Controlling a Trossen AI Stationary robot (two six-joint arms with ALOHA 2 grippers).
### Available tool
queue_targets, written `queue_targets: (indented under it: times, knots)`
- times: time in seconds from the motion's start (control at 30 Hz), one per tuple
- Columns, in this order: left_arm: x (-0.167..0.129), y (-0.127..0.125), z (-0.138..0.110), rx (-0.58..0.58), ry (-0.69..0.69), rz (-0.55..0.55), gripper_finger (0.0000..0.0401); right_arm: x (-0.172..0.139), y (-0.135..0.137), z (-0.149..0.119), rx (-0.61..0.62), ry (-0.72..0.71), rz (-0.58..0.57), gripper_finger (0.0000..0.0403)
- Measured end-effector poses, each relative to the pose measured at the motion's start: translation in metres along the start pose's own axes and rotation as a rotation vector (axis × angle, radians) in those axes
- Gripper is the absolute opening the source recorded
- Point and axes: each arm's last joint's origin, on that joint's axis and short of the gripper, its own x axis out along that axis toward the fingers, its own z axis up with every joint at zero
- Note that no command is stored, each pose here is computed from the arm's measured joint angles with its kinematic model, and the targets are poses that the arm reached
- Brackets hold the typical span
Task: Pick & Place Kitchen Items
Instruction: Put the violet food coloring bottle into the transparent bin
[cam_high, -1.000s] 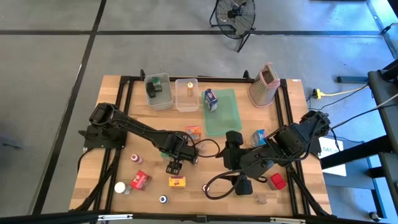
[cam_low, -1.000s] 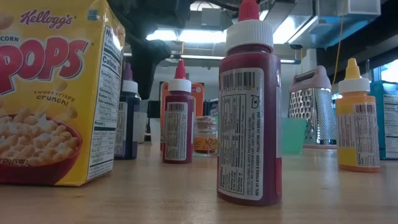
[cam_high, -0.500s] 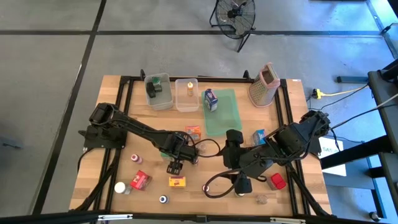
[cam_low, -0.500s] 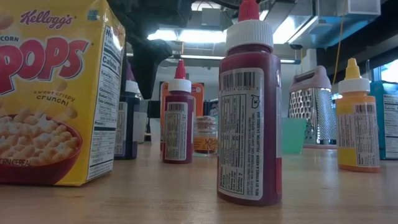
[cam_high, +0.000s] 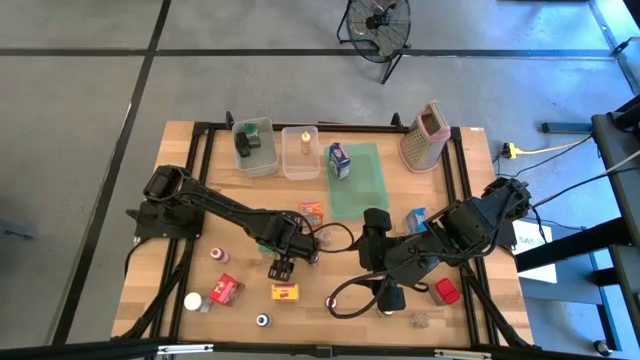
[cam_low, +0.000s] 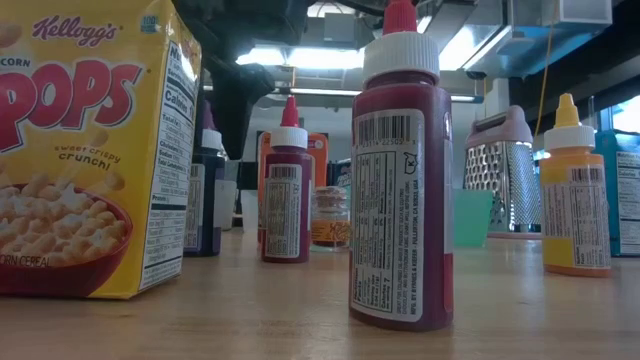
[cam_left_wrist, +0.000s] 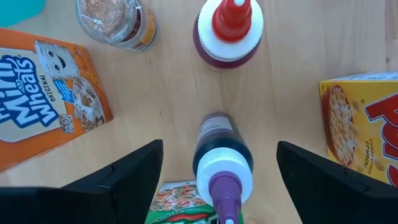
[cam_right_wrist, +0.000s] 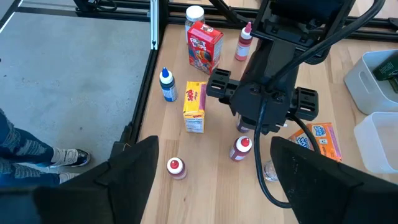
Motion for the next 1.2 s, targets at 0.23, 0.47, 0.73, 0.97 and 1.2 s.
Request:
queue_targets:
  times: [0.23,0.47,0.73,0.97,1.2]
  knots:
    - [0.018,0.000,-0.009,-0.040,0.018,-0.064,0.0308,0.000,0.000,0.000,-0.001,0.001,0.000,0.0311]
    - [0.015,0.003,-0.009,-0.032,0.001,-0.061,0.0308,0.001,-0.003,0.001,-0.005,-0.003,-0.007,0.0311]
    - [0.015,0.003,-0.009,-0.013,0.002,-0.044,0.0308,0.001,-0.004,0.002,-0.008,-0.004,-0.014,0.0311]
    - [0.016,0.003,-0.009,-0.004,0.002,-0.033,0.0280,0.002,-0.007,0.002,-0.003,-0.005,-0.020,0.0311]
    - [0.016,0.004,-0.009,-0.003,0.002,-0.031,0.0236,0.002,-0.008,0.003,-0.006,-0.006,-0.025,0.0311]
